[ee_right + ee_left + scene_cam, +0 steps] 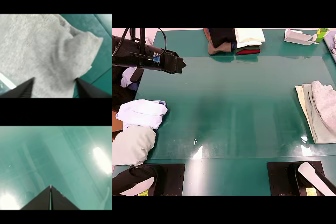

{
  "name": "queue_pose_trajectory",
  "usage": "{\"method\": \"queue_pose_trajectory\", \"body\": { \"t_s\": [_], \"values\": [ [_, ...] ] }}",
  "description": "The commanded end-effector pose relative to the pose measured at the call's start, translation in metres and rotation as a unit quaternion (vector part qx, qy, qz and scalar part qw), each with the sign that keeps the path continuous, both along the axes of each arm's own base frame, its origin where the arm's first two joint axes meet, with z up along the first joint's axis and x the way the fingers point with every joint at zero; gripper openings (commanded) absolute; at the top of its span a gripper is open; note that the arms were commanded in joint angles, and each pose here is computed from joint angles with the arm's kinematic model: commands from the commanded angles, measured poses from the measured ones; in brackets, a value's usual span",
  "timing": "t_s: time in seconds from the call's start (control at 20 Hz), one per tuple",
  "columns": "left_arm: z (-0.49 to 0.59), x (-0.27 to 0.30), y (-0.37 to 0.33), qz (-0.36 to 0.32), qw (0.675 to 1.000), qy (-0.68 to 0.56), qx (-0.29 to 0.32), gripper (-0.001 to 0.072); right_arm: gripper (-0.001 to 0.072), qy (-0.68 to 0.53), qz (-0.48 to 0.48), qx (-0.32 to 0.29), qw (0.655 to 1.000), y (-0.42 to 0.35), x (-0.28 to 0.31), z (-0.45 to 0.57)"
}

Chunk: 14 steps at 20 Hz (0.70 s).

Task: Fold the shirts.

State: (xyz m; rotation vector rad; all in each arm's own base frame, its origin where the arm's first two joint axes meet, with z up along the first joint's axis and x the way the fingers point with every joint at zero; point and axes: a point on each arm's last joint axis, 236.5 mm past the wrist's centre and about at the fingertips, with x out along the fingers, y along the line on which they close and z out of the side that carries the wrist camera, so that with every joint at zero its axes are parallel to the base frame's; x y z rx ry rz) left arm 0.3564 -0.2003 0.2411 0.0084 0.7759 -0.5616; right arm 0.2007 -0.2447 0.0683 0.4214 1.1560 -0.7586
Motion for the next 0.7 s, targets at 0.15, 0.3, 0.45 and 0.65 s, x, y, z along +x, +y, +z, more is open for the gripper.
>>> {"method": "queue_pose_trajectory", "body": {
  "t_s": [0.15, 0.3, 0.45, 0.65],
  "values": [
    [0.001, 0.001, 0.000, 0.000, 1.000, -0.002, -0.001, 0.0027, 0.0694, -0.081, 0.038, -0.008, 0.996, 0.012, 0.050, 0.051],
    [0.001, 0.001, 0.000, 0.001, 1.000, -0.004, -0.002, 0.0027, 0.0694, -0.187, 0.137, 0.059, 0.971, 0.093, 0.119, 0.092],
    [0.002, 0.002, 0.000, 0.002, 1.000, -0.005, 0.000, 0.0027, 0.0693, -0.206, 0.265, 0.121, 0.934, 0.198, 0.154, 0.099],
    [0.001, 0.004, 0.005, 0.007, 1.000, -0.009, 0.010, 0.0027, 0.0687, -0.175, 0.408, 0.154, 0.883, 0.314, 0.159, 0.079]
  ]
}}
